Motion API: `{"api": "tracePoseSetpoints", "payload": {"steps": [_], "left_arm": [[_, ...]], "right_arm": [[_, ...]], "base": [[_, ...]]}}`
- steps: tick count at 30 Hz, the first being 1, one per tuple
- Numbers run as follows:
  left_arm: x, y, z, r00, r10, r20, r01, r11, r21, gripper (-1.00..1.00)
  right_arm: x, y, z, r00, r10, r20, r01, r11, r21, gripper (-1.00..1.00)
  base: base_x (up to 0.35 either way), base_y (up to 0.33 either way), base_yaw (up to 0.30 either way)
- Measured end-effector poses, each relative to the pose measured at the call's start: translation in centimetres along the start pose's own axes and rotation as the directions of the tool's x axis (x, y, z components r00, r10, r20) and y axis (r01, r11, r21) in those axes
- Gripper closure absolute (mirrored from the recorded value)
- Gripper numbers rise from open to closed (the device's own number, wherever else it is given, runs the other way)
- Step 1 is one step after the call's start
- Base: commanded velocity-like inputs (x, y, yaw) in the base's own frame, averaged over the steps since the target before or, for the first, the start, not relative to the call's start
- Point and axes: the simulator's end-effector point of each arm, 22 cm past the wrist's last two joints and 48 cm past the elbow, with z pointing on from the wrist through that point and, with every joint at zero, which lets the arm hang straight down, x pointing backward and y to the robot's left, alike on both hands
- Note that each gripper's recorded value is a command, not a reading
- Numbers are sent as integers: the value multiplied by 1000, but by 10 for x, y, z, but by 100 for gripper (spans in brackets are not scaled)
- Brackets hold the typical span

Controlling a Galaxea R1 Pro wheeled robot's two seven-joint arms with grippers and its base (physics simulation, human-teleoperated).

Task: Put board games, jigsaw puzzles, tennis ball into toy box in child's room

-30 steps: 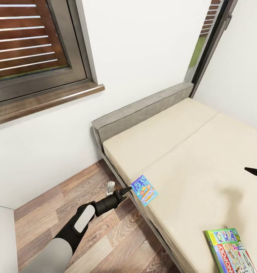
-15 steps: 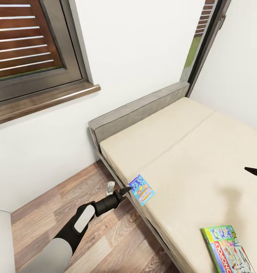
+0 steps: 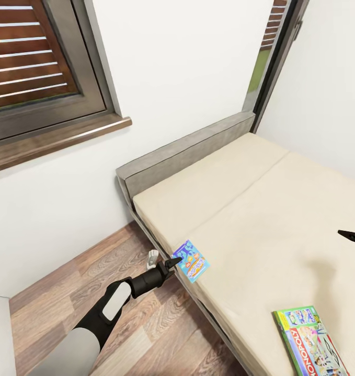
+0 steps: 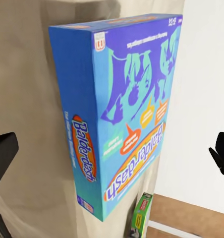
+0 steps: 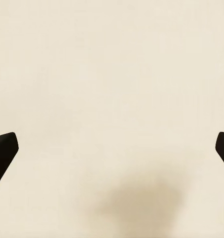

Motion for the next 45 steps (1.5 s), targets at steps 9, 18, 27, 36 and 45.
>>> {"api": "tracePoseSetpoints", "payload": {"steps": [9,18,27,36,45], "left_arm": [[0,0,0,1000,0,0,0,1000,1,-100],[0,0,0,1000,1,0,-1,1000,1,-100],[0,0,0,1000,1,0,-1,1000,1,-100],[0,0,0,1000,1,1,-1,1000,1,-100],[0,0,0,1000,1,1,-1,1000,1,-100]], "right_arm": [[0,0,0,1000,0,0,0,1000,0,-100],[0,0,0,1000,0,0,0,1000,0,-100],[0,0,0,1000,0,0,0,1000,0,-100],[0,0,0,1000,0,0,0,1000,0,-100],[0,0,0,1000,0,0,0,1000,0,-100]], "base": [[0,0,-11],[0,0,-3],[0,0,0],[0,0,-21],[0,0,-130]]}}
